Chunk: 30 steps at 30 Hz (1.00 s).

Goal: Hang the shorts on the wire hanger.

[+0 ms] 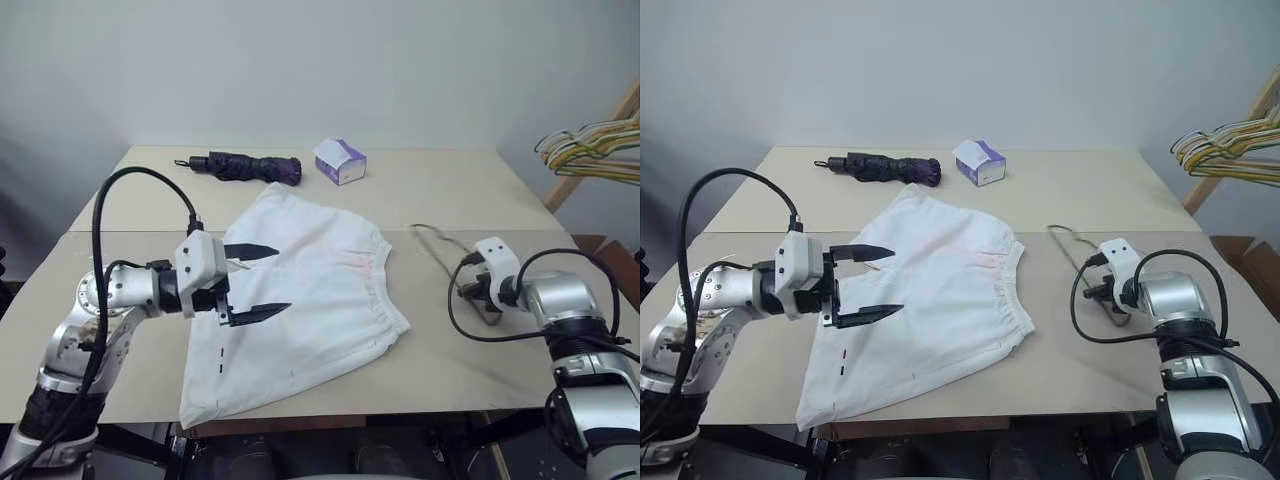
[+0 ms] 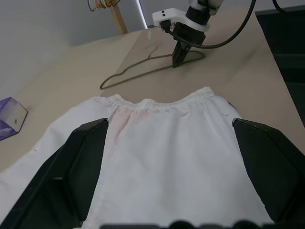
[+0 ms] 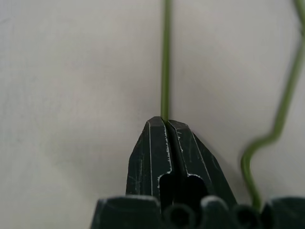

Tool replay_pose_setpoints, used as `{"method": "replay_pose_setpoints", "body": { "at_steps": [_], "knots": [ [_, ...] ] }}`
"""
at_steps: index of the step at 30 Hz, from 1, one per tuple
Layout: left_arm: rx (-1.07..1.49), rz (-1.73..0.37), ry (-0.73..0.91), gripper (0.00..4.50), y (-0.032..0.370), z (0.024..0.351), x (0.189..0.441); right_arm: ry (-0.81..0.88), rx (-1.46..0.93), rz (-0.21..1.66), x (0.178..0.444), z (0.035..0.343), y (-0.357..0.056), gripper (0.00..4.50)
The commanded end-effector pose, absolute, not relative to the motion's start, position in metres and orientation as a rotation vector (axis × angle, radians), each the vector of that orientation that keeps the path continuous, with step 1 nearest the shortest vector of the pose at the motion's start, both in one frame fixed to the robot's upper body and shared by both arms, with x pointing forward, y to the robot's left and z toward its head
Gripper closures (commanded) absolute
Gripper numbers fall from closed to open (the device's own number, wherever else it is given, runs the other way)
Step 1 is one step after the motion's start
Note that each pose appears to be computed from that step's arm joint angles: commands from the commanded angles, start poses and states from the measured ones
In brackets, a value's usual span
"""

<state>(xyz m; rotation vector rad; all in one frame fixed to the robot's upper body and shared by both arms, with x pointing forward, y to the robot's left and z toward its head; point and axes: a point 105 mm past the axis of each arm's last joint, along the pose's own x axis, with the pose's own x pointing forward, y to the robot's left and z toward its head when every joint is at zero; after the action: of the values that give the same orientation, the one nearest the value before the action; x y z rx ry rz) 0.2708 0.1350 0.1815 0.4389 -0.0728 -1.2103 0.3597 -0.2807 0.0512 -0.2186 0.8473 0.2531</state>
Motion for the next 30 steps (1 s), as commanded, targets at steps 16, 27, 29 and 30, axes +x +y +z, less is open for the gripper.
{"method": "replay_pose_setpoints", "body": {
  "at_steps": [16,27,29,30],
  "knots": [
    [-0.878,-0.987,-0.051,0.0,0.111,0.239,0.342,-0.092,-0.492,0.466,0.343,0.179,-0.164,4.47],
    [-0.848,-1.011,0.009,0.0,0.074,0.226,0.331,-0.348,-0.545,0.698,0.299,0.195,-0.088,4.47],
    [-0.838,-1.0,-0.001,0.0,0.078,0.227,0.333,-0.346,-0.55,0.697,0.298,0.193,-0.089,4.47],
    [-0.835,-0.995,-0.005,0.0,0.08,0.228,0.334,-0.345,-0.556,0.703,0.296,0.192,-0.089,4.47]
  ]
}}
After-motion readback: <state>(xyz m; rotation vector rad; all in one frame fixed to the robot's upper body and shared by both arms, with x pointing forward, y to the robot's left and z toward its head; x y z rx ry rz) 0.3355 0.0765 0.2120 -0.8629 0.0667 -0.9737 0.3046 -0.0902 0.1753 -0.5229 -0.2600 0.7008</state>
